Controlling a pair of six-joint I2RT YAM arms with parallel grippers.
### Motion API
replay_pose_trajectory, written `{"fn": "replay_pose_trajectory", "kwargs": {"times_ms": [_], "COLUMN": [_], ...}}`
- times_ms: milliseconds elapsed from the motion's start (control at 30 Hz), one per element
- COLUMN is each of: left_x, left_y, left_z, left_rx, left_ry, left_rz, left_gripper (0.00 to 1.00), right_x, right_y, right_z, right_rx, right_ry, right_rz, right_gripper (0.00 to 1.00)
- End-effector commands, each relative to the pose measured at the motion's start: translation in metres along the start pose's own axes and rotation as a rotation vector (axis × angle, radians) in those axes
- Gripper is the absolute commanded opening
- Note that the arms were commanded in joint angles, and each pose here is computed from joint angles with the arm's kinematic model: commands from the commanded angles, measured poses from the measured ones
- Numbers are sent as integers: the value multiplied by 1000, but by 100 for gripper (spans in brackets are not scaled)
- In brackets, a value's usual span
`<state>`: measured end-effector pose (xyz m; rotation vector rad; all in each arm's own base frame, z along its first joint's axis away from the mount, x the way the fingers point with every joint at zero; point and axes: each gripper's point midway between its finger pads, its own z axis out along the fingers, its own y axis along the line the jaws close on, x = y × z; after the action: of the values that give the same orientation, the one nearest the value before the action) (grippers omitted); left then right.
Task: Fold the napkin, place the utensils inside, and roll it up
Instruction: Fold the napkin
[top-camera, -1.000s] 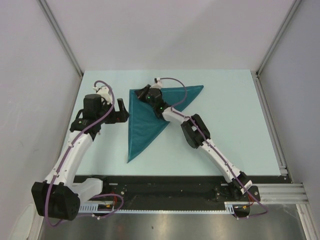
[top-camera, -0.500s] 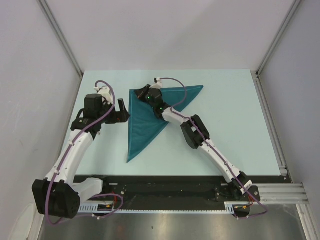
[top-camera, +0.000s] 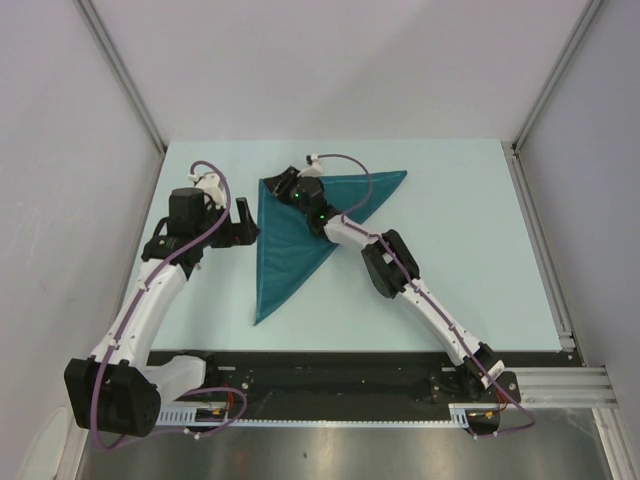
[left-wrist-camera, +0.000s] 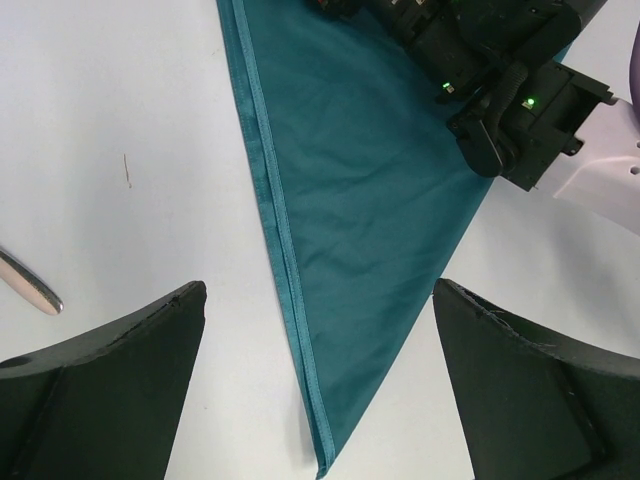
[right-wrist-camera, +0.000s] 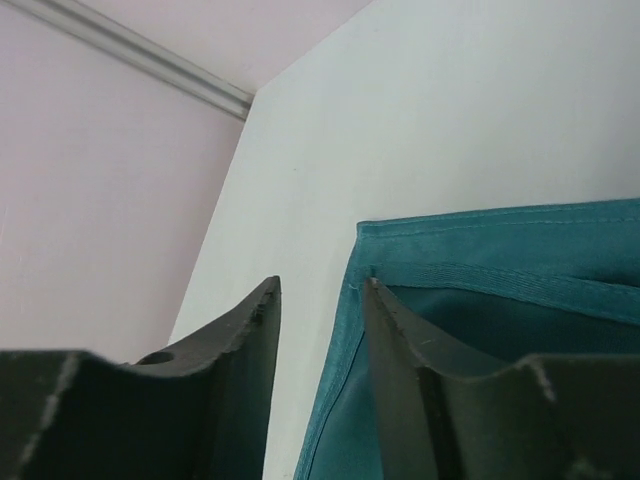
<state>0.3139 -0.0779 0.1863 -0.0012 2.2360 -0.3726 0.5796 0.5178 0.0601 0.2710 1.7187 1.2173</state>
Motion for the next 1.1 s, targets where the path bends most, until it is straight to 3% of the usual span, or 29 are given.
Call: {"fn": "replay_pose_trajectory", "kwargs": {"times_ms": [0,200,233,300,333,367,433,467,533,600,633,700,800,933,1067], "left_x": [-14,-13,-14,-14,-15,-15,-13,-11,-8,-5,-2,9,33,56,81], "left_y": [-4,-4,-4,-4,-3,-3,-2,-1,-1,-4,-6,-21,-42,-39,-37], "left_z": [-3,-4,-6,-6,-7,-7,-6,-5,-5,-4,-3,1,11,19,23], "left_rx": [16,21,19,16,13,11,6,5,-4,-28,-35,-10,84,73,62], "left_ry": [-43,-50,-58,-65,-71,-72,-70,-66,-61,-59,-51,-27,26,56,82], "left_rz": [-5,4,5,6,5,5,1,1,4,23,29,27,-37,-120,-189], "left_gripper": [100,99,100,100,100,100,100,100,100,100,100,100,99,97,95], "right_x": [-15,-48,-76,-81,-97,-129,-127,-169,-171,-216,-209,-239,-251,-240,-232], "right_y": [28,75,104,90,91,123,96,111,79,62,41,10,-44,-98,-137], "right_z": [0,-16,-24,-38,-46,-60,-82,-100,-125,-149,-161,-181,-206,-226,-233], "right_rx": [-88,-216,-266,-225,-231,-274,-204,-211,-127,-51,-1,85,194,215,273], "right_ry": [-17,11,-4,25,14,-20,34,-15,35,10,67,59,123,229,258], "right_rz": [-45,-57,-80,-93,-100,-126,-134,-158,-157,-178,-172,-184,-129,-41,-22], "right_gripper": [45,55,55,55,56,56,56,56,56,56,56,56,54,47,43]}}
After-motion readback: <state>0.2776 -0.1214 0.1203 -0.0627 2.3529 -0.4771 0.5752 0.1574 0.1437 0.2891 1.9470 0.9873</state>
